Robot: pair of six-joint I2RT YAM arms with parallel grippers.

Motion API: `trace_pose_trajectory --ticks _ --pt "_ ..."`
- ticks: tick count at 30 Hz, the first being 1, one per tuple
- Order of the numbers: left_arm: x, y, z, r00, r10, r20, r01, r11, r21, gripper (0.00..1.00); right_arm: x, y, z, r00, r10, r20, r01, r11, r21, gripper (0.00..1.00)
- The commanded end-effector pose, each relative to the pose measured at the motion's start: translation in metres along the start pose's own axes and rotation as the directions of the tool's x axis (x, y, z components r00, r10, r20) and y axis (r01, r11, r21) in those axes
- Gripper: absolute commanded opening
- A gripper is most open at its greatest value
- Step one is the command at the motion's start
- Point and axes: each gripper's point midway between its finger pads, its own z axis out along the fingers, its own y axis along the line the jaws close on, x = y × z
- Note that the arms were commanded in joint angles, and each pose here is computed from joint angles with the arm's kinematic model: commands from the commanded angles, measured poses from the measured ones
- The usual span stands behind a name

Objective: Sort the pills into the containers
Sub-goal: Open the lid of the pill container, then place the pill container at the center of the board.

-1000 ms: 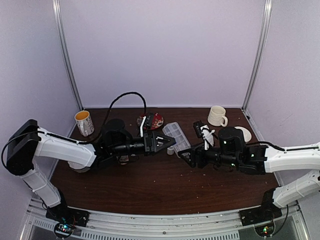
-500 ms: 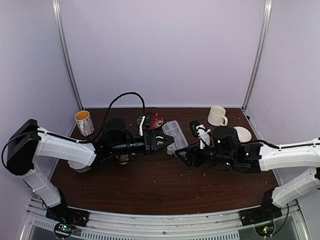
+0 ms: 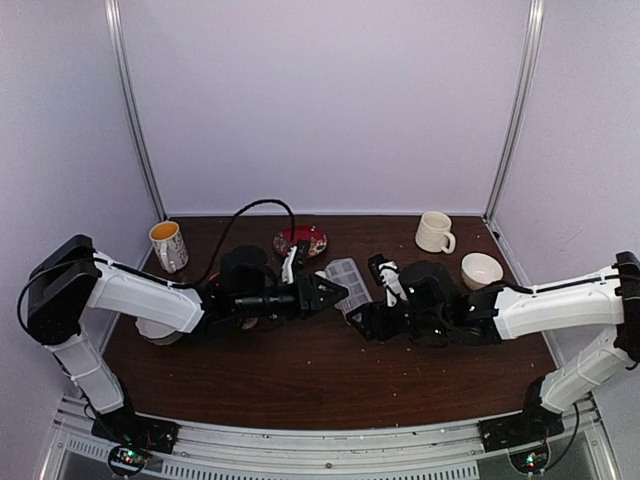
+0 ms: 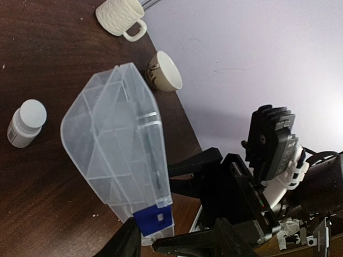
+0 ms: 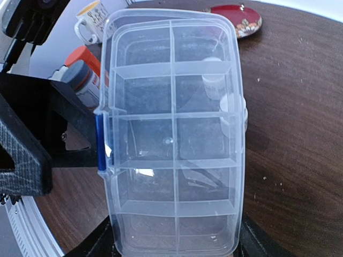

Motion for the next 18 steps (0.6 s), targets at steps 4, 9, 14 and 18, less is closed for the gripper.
trace_pose_trajectory --ticks 4,9,14,18 --pt "0.027 -0.016 0.027 0.997 0.023 -0.07 -0.009 0.981 0.195 0.47 0.056 -0.029 0.02 0.986 0.082 -0.142 -0.067 0.992 0.105 0.49" --pt "0.032 -0.006 0.034 0.997 -0.015 -0.078 0.031 0.979 0.204 0.46 0.074 -0.042 0.028 0.979 0.102 -0.179 -0.072 0.983 0.167 0.49" --pt "0.035 0.008 0.035 0.995 -0.048 -0.082 0.059 0.989 0.135 0.43 0.083 -0.054 0.03 0.974 0.096 -0.203 -0.05 0.974 0.22 0.54" --pt "0.038 0.017 0.036 0.994 -0.066 -0.083 0.076 0.99 0.117 0.42 0.091 -0.055 0.033 0.971 0.092 -0.223 -0.041 0.975 0.22 0.64"
